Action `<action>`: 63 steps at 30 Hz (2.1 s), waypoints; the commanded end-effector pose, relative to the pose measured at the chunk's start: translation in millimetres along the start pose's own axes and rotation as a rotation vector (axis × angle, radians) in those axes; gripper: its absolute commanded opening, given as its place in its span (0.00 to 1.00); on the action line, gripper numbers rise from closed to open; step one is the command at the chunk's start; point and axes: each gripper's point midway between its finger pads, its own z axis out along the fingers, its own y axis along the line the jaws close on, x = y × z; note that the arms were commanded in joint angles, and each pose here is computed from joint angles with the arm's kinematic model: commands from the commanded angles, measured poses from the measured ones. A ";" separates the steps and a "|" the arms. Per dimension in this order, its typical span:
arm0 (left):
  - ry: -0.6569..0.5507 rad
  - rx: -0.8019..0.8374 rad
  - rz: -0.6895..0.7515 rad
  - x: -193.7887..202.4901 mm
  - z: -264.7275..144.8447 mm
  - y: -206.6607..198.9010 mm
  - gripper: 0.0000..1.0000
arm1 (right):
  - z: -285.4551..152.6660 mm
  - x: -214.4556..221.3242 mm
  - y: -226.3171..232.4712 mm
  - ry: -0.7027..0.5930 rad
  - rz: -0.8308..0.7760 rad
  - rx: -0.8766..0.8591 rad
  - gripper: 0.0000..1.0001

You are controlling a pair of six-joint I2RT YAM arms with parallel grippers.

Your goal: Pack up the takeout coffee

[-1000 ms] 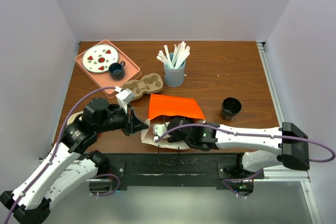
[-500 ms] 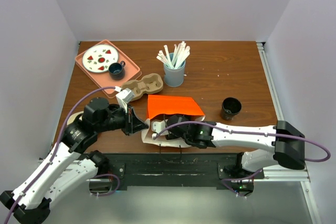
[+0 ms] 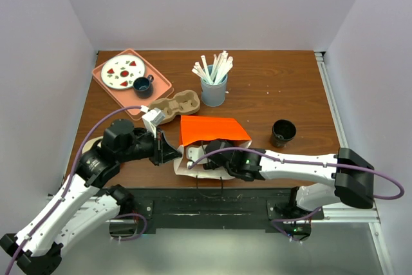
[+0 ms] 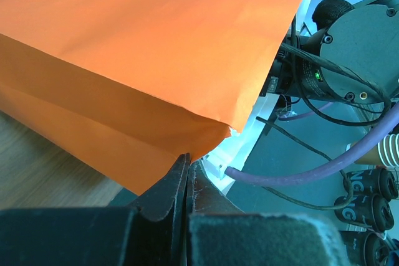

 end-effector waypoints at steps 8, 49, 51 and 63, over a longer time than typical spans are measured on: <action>-0.003 0.046 -0.016 -3.2 -1.7 -11.7 0.00 | 16.9 11.5 15.5 0.046 0.004 -0.045 0.43; -0.029 -0.046 -0.077 -42.7 -6.4 -19.3 0.00 | -31.0 -31.1 -24.8 -0.060 0.073 -0.159 0.98; -0.021 -0.046 -0.083 -40.9 -6.3 -19.4 0.00 | -33.3 -33.1 -25.4 -0.061 0.089 -0.169 0.98; -0.002 -0.076 -0.122 -37.6 -8.8 -16.8 0.03 | -48.0 -43.6 -31.5 -0.100 0.148 -0.203 0.97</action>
